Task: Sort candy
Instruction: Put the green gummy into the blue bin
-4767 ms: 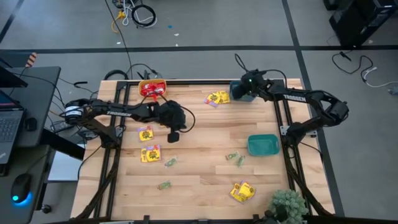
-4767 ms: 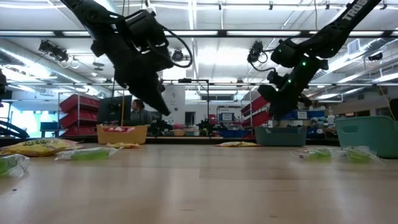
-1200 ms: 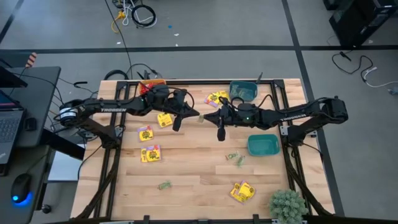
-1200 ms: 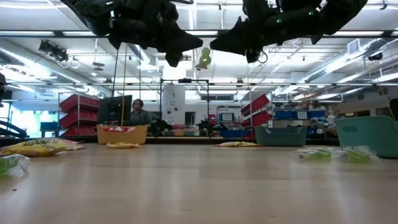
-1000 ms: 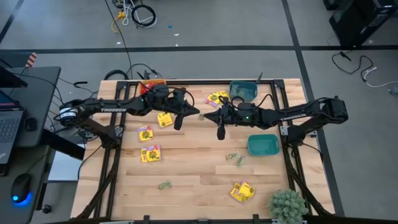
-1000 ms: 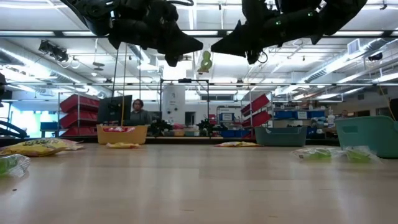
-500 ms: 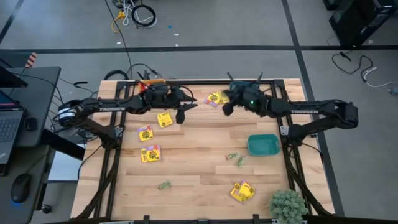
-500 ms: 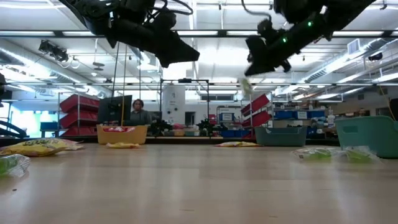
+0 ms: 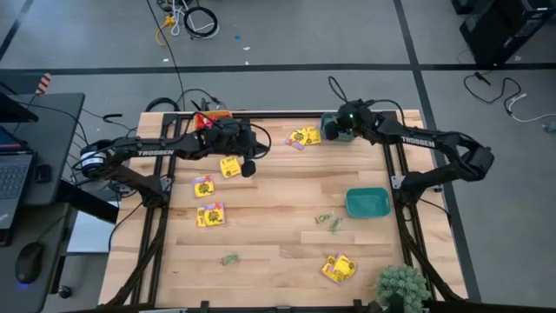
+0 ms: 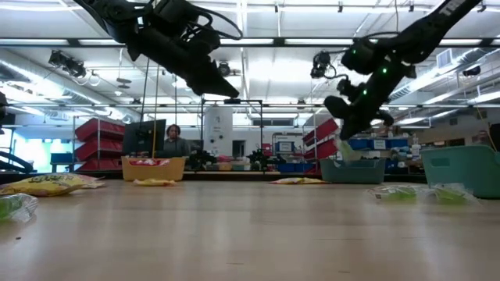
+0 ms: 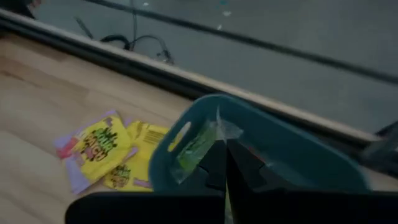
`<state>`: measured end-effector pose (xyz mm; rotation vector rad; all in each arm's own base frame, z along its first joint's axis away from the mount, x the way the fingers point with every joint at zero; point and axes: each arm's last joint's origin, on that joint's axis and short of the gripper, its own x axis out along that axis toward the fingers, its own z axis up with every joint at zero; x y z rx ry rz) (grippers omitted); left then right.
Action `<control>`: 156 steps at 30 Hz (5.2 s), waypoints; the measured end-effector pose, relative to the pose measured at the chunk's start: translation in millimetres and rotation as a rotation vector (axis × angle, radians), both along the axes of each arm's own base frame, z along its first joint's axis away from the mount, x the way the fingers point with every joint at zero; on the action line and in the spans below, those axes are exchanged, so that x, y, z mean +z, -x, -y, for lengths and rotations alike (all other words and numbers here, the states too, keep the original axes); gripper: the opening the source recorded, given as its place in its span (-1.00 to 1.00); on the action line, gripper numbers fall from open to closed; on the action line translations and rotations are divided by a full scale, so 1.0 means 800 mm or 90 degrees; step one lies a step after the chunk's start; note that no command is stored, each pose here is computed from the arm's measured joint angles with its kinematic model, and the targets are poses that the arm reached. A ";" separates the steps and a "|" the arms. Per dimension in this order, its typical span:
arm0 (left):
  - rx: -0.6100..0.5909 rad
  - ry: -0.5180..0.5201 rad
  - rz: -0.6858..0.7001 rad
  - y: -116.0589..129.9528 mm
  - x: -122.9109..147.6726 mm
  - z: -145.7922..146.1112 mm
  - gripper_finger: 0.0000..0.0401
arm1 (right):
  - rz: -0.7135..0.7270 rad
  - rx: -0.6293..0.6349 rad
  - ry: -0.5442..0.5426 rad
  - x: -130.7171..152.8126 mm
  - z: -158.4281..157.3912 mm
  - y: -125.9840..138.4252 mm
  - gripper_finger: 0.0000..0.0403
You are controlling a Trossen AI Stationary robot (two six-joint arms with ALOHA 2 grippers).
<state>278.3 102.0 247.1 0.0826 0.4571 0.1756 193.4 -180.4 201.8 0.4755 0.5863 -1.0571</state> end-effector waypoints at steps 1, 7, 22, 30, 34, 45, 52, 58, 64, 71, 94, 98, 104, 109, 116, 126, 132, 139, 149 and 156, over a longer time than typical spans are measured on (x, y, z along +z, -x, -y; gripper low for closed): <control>0.000 0.000 -0.001 0.000 0.000 0.000 -0.96 | 0.003 0.002 -0.014 -0.005 0.005 0.001 -1.00; 0.000 0.010 -0.032 0.003 -0.006 0.001 -0.99 | 0.000 -0.014 -0.075 -0.036 0.028 0.004 -0.99; -0.063 0.017 -0.138 0.007 -0.021 0.029 -1.00 | 0.038 0.085 0.028 0.031 -0.008 0.015 -0.10; -0.085 0.015 -0.138 0.008 -0.034 0.041 -1.00 | 0.001 0.374 0.014 0.047 -0.099 -0.011 -0.07; -0.079 0.031 -0.132 0.018 -0.060 0.044 -1.00 | -0.053 0.502 -0.030 0.035 -0.153 -0.027 -0.06; -0.065 0.048 -0.094 0.031 -0.088 0.049 -1.00 | -0.215 0.729 -0.116 -0.023 -0.267 -0.052 0.11; -0.062 0.046 -0.098 0.031 -0.089 0.049 -1.00 | -0.287 0.756 -0.148 -0.061 -0.291 -0.063 0.08; -0.061 0.046 -0.100 0.031 -0.089 0.049 -1.00 | -0.294 0.776 -0.176 -0.080 -0.297 -0.071 0.00; -0.060 0.046 -0.100 0.031 -0.089 0.049 -1.00 | -0.298 0.775 -0.184 -0.085 -0.298 -0.074 -0.27; -0.038 0.034 -0.103 0.031 -0.089 0.047 -1.00 | -0.265 0.761 -0.152 -0.065 -0.292 -0.089 -0.82; -0.036 0.032 -0.105 0.031 -0.089 0.047 -1.00 | -0.186 -0.073 -0.270 0.015 0.029 -0.013 -0.88; -0.036 0.028 -0.099 0.030 -0.086 0.046 -1.00 | -0.153 -0.128 -0.275 0.004 0.049 0.009 -0.88; -0.035 0.030 -0.105 0.030 -0.087 0.047 -1.00 | -0.114 -0.183 -0.309 0.000 0.053 0.018 -0.79; -0.035 0.031 -0.109 0.030 -0.087 0.047 -1.00 | -0.117 -0.175 -0.302 0.000 0.053 0.017 -0.62; -0.034 0.033 -0.112 0.031 -0.088 0.047 -1.00 | -0.174 0.013 -0.279 0.021 0.050 0.007 -0.30; -0.035 0.032 -0.113 0.031 -0.088 0.047 -1.00 | -0.334 0.505 -0.302 0.076 -0.114 -0.037 -0.39; -0.033 0.035 -0.113 0.031 -0.088 0.047 -1.00 | -0.424 0.702 -0.259 0.057 -0.213 -0.053 -0.20; -0.033 0.034 -0.115 0.031 -0.088 0.047 -1.00 | -0.462 0.841 -0.189 0.024 -0.290 -0.077 0.05; -0.034 0.033 -0.116 0.031 -0.088 0.047 -1.00 | -0.584 0.971 -0.168 -0.033 -0.342 -0.091 0.09; -0.034 0.035 -0.123 0.032 -0.089 0.047 -1.00 | -0.609 0.987 -0.161 -0.057 -0.354 -0.098 0.01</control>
